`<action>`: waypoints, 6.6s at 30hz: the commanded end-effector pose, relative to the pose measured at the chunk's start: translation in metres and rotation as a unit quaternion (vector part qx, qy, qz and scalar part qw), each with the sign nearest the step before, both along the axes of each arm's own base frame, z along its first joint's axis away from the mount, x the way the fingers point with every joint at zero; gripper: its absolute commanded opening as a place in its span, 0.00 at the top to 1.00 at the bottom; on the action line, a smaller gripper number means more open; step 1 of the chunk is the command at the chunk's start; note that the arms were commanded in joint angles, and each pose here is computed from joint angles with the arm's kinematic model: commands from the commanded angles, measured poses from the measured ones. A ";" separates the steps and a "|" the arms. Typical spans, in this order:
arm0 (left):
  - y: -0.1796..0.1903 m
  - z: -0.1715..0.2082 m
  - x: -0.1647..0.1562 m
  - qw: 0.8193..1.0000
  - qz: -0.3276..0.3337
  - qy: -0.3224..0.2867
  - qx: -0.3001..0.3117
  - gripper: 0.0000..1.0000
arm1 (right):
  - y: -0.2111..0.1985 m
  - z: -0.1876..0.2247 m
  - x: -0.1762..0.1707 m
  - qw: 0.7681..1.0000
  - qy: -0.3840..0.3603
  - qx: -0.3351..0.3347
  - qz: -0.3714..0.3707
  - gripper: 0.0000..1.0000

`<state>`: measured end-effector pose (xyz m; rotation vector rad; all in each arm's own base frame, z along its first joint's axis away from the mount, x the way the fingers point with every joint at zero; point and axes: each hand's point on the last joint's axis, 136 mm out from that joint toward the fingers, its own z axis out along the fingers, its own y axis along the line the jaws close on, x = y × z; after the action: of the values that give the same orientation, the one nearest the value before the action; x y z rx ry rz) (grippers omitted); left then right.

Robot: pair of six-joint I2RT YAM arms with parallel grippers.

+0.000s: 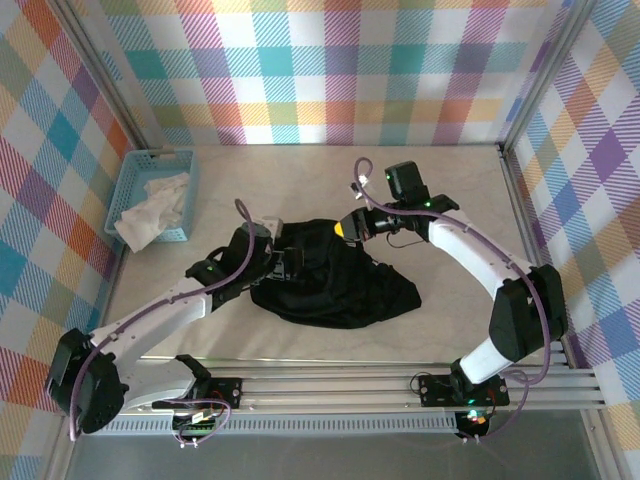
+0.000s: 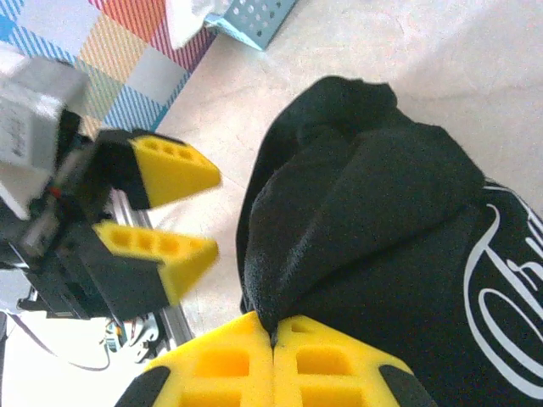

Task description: Fold the inside-out t-shirt

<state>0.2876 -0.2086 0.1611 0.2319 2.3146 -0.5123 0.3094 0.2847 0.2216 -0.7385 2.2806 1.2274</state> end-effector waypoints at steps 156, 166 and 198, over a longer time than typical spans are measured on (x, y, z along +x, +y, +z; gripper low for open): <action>-0.055 0.174 -0.021 0.974 -0.093 -0.028 -0.204 1.00 | 0.031 0.061 -0.075 0.981 -0.169 0.082 0.049 0.44; -0.051 0.169 -0.022 0.977 -0.089 -0.028 -0.193 1.00 | 0.045 0.050 -0.054 0.984 -0.162 0.066 0.042 0.80; -0.053 0.130 -0.033 0.966 -0.158 -0.102 -0.176 0.34 | 0.019 0.142 -0.060 0.969 -0.035 0.223 0.096 1.00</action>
<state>0.2609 -0.2415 0.2756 0.3517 2.0440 -0.8903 0.2561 0.3083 0.3380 -0.7509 1.8885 1.6779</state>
